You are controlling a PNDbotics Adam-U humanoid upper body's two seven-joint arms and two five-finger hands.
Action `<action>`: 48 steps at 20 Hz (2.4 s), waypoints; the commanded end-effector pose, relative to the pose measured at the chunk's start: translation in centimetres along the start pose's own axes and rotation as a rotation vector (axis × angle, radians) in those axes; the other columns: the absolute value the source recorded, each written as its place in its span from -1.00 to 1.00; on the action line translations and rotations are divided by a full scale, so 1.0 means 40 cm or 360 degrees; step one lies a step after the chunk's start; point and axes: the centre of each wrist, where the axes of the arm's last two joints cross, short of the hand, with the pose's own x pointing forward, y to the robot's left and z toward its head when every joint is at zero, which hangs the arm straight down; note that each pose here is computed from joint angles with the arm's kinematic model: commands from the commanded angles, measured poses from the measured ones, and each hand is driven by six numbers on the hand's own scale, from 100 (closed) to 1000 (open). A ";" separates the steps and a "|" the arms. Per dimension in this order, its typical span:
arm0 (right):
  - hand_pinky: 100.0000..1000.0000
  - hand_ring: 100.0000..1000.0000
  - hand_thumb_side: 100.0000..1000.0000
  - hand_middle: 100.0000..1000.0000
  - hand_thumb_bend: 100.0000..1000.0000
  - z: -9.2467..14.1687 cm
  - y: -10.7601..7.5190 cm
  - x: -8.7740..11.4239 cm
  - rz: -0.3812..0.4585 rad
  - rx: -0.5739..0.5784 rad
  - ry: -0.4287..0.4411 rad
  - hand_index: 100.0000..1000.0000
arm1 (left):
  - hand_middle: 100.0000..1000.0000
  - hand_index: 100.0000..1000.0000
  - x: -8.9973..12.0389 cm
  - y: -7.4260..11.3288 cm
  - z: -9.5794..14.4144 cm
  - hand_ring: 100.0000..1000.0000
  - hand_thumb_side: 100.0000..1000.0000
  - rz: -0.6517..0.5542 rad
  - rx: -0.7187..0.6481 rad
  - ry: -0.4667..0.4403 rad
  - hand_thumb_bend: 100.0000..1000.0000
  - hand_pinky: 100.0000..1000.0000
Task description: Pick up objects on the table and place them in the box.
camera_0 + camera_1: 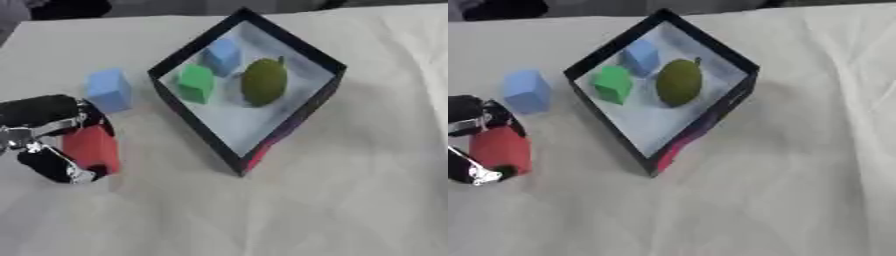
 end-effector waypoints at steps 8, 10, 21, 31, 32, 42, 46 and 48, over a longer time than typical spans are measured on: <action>0.81 0.41 -0.10 0.32 -1.00 -0.015 -0.021 0.020 0.0026 0.0003 -0.0047 0.62 | -0.25 0.20 -0.009 0.179 0.053 0.05 -0.77 0.0171 0.0336 -0.0278 -1.00 0.15; 0.81 0.41 -0.10 0.32 -1.00 -0.015 -0.021 0.020 0.0024 0.0003 -0.0048 0.62 | -0.25 0.20 -0.016 0.183 0.050 0.05 -0.77 0.0173 0.0333 -0.0290 -1.00 0.15; 0.81 0.41 -0.07 0.31 -1.00 -0.063 -0.007 0.054 -0.0052 0.0065 -0.0171 0.62 | -0.25 0.20 0.031 0.283 -0.043 0.04 -0.85 0.0016 0.0471 -0.0668 -1.00 0.12; 0.82 0.43 -0.05 0.33 -1.00 -0.097 0.007 0.085 -0.0119 0.0086 -0.0273 0.62 | -0.19 0.20 0.011 0.336 -0.181 0.06 -0.92 -0.0130 0.0532 -0.0750 -1.00 0.16; 0.82 0.44 -0.05 0.34 -1.00 -0.101 0.009 0.088 -0.0128 0.0087 -0.0285 0.62 | -0.19 0.20 0.005 0.335 -0.192 0.06 -0.92 -0.0133 0.0540 -0.0748 -1.00 0.16; 0.82 0.45 -0.05 0.34 -1.00 -0.132 0.032 0.112 -0.0202 0.0087 -0.0376 0.62 | -0.12 0.22 -0.033 0.296 -0.290 0.14 -0.93 -0.0241 0.0476 -0.0755 -0.82 0.24; 0.82 0.44 -0.05 0.33 -1.00 -0.131 0.032 0.109 -0.0207 0.0083 -0.0372 0.62 | -0.05 0.27 -0.056 0.259 -0.317 0.23 -0.88 -0.0263 0.0413 -0.0721 -0.84 0.32; 0.82 0.44 -0.05 0.33 -1.00 -0.131 0.033 0.108 -0.0207 0.0083 -0.0367 0.62 | 0.16 0.46 -0.062 0.244 -0.326 0.43 -0.86 -0.0275 0.0397 -0.0703 -0.76 0.48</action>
